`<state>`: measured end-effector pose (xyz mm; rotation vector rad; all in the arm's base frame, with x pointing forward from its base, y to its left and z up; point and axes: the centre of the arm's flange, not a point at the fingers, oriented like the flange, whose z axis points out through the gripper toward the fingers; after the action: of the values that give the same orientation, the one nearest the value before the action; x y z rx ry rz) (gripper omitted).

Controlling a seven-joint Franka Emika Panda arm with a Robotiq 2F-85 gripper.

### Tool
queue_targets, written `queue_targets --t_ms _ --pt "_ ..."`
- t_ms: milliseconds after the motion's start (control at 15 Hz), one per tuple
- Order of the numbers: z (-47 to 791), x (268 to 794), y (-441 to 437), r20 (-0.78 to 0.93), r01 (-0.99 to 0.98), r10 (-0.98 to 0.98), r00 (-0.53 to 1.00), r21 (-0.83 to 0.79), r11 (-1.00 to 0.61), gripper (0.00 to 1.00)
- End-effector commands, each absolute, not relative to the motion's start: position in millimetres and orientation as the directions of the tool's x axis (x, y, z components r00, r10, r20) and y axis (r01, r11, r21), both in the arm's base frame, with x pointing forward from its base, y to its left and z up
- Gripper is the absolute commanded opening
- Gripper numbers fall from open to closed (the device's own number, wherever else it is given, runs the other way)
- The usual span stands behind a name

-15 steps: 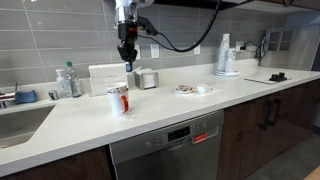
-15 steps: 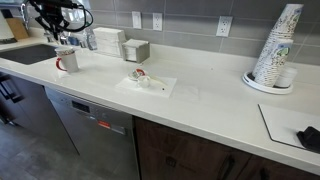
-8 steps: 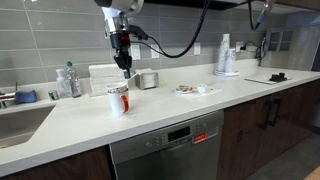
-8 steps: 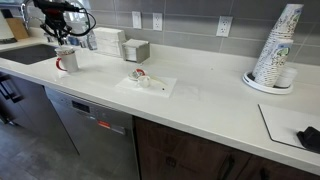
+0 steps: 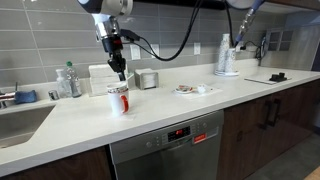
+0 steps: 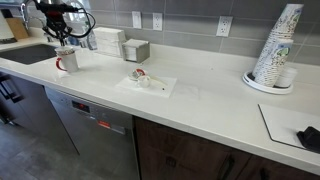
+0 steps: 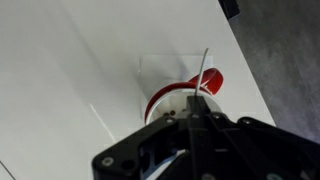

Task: Pick up the stick like object on the right side of the counter and put it in the paper cup inside the mug on the left

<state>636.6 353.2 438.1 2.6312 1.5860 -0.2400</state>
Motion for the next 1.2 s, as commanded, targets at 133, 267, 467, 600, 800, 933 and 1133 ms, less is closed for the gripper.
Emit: queue_targets --t_ms 133,267,467,600,800,933,1133 --pt "439.9 659.5 378.6 -0.182 0.899 0.885 0.429 -0.005 -0.437 0.30" --pt "441.9 658.7 383.5 -0.177 0.902 0.888 0.425 0.000 -0.432 0.44" --pt "450.3 655.7 387.5 -0.162 0.899 0.887 0.432 0.003 -0.438 0.67" --pt "465.9 647.9 383.9 -0.135 0.887 0.879 0.457 -0.004 -0.461 0.83" --pt "489.2 631.9 374.3 -0.070 0.861 0.859 0.507 -0.008 -0.508 1.00" --pt "500.8 617.5 367.0 -0.036 0.821 0.820 0.571 0.005 -0.571 1.00" --pt "516.9 594.0 354.5 0.036 0.759 0.758 0.651 -0.002 -0.651 1.00"
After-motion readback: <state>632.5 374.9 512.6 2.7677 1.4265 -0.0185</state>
